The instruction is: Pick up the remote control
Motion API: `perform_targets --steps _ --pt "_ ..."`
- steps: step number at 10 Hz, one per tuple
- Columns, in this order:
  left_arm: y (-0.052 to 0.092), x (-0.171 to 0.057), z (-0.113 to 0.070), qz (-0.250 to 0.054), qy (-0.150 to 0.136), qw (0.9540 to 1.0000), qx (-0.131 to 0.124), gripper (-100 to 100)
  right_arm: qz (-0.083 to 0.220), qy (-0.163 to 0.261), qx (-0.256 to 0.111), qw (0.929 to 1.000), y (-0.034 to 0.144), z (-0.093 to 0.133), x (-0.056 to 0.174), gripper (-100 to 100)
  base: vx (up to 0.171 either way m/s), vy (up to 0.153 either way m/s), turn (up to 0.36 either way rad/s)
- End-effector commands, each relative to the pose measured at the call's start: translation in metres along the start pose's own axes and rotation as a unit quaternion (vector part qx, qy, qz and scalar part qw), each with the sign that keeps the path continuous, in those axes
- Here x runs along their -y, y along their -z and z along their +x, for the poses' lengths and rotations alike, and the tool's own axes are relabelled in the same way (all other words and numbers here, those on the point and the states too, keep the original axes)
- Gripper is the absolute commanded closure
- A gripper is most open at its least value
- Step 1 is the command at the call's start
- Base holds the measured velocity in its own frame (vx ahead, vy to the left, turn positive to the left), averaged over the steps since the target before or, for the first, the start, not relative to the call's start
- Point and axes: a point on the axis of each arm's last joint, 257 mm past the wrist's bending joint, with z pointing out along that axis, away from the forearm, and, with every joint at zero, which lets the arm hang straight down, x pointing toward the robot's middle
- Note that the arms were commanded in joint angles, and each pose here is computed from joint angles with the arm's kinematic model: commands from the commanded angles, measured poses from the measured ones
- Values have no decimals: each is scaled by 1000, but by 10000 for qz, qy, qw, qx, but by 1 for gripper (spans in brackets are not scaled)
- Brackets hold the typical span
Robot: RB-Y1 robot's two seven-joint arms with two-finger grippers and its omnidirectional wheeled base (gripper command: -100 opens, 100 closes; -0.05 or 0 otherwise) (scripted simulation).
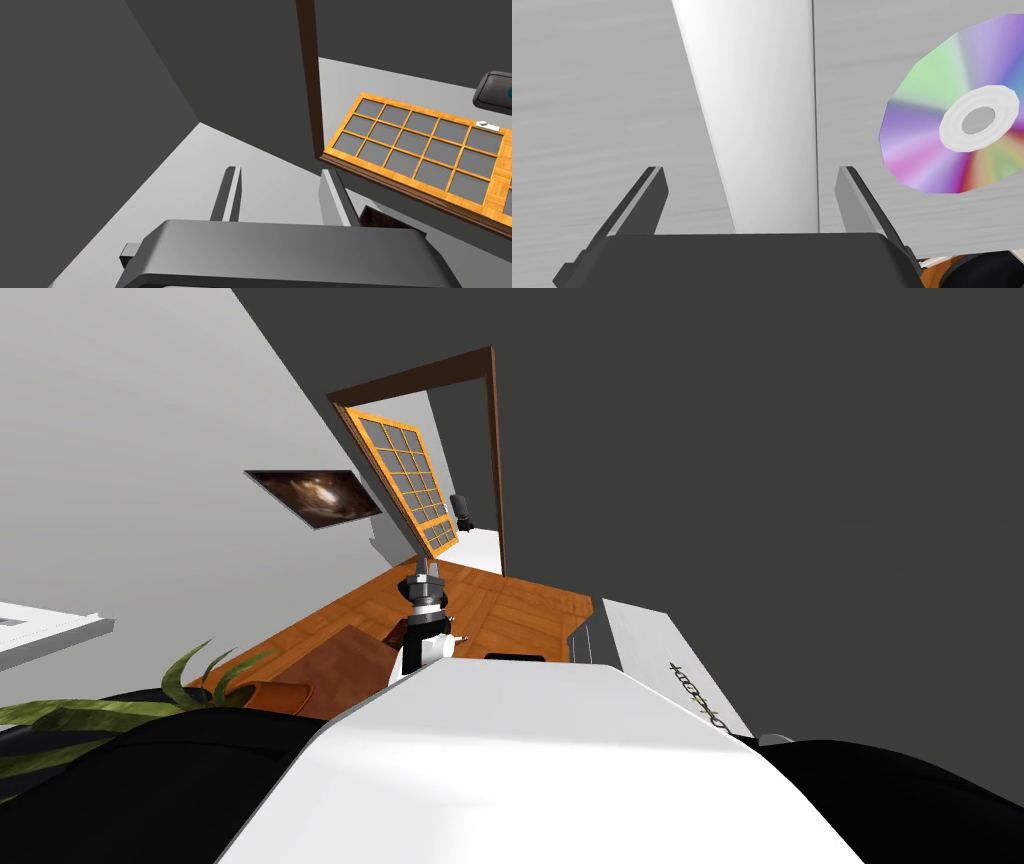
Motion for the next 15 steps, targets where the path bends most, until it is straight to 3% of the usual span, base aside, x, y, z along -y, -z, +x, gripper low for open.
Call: perform_targets --steps 1,5,6,7,15 --pt "0 0 0 0 0 10000 0 0 0 0 0 10000 0 0 0 100 -13 3 -15" --pt "0 0 0 0 -1 10000 0 0 -9 7 1 10000 0 0 -1 100 -2 1 3" --pt "0 0 0 0 -1 10000 0 0 -9 4 1 10000 0 0 -1 0 0 0 0" --pt "0 0 0 0 -1 10000 0 0 -6 144 9 9999 3 1 -8 100 116 -41 -200" --pt "0 0 0 -1 -3 10000 0 0 -29 935 50 9956 20 4 -46 100 171 -28 -215"
